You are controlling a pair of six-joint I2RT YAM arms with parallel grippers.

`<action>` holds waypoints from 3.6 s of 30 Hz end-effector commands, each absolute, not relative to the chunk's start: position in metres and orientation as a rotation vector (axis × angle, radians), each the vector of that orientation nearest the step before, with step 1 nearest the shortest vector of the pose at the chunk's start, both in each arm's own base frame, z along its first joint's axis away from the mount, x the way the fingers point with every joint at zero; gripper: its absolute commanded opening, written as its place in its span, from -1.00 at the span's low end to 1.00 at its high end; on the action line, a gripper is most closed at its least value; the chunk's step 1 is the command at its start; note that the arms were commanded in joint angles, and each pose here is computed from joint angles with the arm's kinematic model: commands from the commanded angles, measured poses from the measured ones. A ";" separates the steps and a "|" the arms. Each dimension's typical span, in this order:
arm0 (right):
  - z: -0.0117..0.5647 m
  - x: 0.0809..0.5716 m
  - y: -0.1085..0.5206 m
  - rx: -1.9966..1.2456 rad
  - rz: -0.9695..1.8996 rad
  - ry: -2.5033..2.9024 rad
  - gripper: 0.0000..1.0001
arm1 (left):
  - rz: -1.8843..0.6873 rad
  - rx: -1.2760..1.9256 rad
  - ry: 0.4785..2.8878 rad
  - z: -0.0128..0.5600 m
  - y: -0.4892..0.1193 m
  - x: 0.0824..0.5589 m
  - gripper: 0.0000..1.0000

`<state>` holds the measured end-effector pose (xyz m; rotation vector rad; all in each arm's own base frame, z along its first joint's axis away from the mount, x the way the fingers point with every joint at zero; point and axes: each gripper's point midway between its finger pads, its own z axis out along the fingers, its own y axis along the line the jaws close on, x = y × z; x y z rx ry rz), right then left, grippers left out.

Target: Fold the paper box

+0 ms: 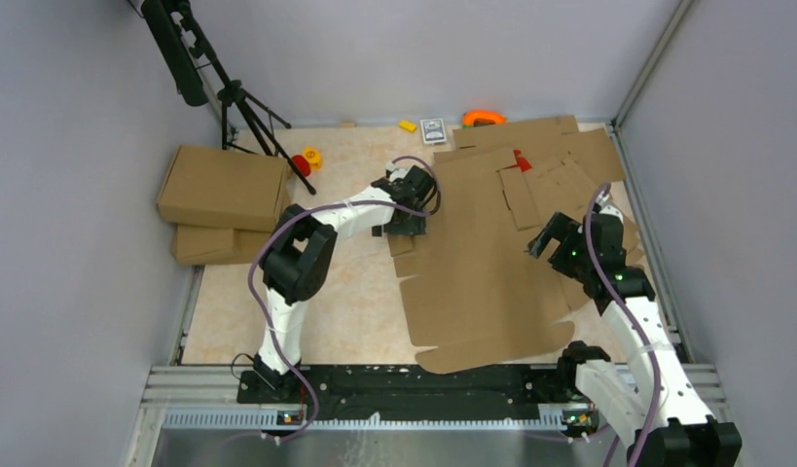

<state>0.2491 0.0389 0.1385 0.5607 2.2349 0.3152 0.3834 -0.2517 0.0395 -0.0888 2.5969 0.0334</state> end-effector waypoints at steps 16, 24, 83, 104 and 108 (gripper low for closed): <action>0.149 0.255 0.041 0.551 0.332 2.195 0.96 | -0.270 -0.147 2.502 0.088 -0.244 0.371 -0.35; 0.150 0.257 0.051 0.532 0.396 2.207 0.96 | -0.373 -0.198 2.519 0.090 -0.227 0.361 -0.80; 0.111 0.220 0.176 0.082 0.676 2.425 0.80 | -0.184 -0.135 2.702 0.041 -0.209 0.316 0.39; 0.135 0.270 0.108 -0.006 0.041 2.357 0.80 | -0.312 -0.136 2.645 0.059 -0.180 0.276 -0.95; 0.131 0.300 0.106 -0.051 -0.103 2.364 0.81 | -0.385 -0.112 2.634 0.059 -0.186 0.271 -1.00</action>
